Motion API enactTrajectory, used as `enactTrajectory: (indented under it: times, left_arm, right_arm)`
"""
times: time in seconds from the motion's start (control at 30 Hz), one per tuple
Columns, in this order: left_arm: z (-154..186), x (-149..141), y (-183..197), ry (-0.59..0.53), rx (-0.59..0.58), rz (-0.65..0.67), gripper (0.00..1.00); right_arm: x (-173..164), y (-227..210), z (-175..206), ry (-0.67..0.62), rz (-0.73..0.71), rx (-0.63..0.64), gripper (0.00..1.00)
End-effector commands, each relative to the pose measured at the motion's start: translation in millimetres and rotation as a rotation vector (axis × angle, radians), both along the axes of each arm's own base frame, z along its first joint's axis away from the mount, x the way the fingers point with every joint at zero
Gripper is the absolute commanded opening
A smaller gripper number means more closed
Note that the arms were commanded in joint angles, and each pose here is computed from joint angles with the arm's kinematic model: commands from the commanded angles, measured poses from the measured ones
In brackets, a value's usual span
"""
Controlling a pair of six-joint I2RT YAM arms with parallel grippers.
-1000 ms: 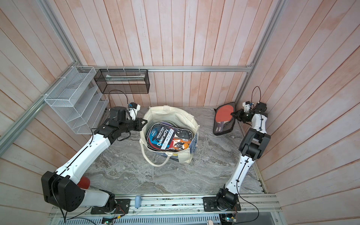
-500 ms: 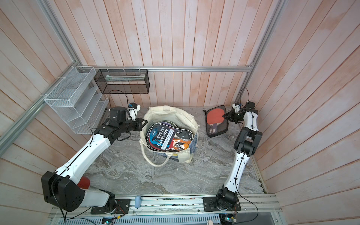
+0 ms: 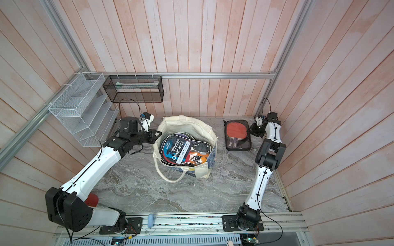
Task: Remove the ping pong set from the canvas bag
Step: Place the ping pong set at the corner of the board.
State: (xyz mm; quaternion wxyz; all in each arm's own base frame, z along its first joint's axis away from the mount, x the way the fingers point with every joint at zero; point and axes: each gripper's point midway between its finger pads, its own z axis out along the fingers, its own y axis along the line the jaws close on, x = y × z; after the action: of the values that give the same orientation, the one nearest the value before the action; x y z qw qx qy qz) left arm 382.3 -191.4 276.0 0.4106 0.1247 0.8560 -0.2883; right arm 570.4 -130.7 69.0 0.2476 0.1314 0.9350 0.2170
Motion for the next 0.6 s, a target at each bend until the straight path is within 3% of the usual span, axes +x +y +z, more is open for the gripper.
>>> enactTrajectory:
  times: [0.0, 0.17, 0.27, 0.4, 0.57]
  left_arm:
    - [40, 0, -9, -0.137, -0.061, -0.049, 0.0]
    - [41, 0, -9, -0.137, -0.061, -0.051, 0.0]
    - [41, 0, -9, -0.138, -0.06, -0.053, 0.0]
    - [39, 0, -8, -0.135, -0.051, -0.048, 0.0]
    - [36, -1, -6, -0.133, -0.045, -0.043, 0.0]
  right_arm:
    - [2, -12, 11, -0.014, -0.022, -0.094, 0.35]
    - [2, -17, 43, -0.059, -0.035, -0.147, 0.46]
    - [-3, -11, 71, -0.091, -0.025, -0.171, 0.59]
    - [-17, 15, 113, -0.147, 0.007, -0.242, 0.99]
    - [-44, 63, 171, -0.256, 0.053, -0.305, 0.99]
